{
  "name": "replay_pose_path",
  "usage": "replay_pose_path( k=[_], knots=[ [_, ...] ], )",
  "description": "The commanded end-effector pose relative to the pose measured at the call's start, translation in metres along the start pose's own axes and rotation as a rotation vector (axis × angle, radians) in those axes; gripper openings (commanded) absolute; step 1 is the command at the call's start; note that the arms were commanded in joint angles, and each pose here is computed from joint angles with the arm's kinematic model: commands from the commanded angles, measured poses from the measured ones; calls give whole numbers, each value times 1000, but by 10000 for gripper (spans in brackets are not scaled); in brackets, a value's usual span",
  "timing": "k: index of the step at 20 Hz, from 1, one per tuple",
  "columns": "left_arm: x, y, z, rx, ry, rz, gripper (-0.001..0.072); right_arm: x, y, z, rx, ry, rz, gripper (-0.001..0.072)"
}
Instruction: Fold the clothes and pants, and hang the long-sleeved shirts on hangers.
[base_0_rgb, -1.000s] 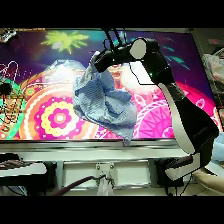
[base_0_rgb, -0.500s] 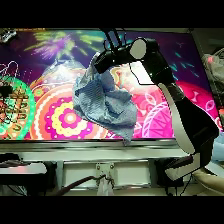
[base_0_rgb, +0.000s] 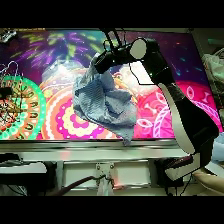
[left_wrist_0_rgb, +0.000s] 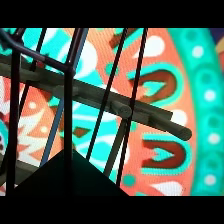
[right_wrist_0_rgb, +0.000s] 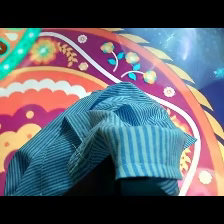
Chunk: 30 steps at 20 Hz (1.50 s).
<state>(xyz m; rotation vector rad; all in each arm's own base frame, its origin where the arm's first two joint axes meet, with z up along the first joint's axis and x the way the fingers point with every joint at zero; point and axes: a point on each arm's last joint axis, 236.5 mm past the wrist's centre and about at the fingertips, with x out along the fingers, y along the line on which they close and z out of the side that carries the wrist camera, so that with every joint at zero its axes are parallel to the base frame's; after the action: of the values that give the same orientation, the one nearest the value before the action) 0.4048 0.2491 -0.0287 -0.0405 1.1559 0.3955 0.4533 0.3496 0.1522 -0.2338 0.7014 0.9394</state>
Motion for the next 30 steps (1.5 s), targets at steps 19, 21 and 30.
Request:
replay_pose_path(
  k=[19, 21, 30],
  knots=[
    [-285, -71, 54, 66, -585, -145, 10, 0, 2, -1, 18, 6, 6, 21],
    [-323, -124, 13, 214, -562, -269, 10, -4, 5, -8, 12, 38, 17, 20],
    [-349, -177, -147, 1007, -479, -315, 10, -95, 72, -85, -71, 421, 212, 24]
  ],
)
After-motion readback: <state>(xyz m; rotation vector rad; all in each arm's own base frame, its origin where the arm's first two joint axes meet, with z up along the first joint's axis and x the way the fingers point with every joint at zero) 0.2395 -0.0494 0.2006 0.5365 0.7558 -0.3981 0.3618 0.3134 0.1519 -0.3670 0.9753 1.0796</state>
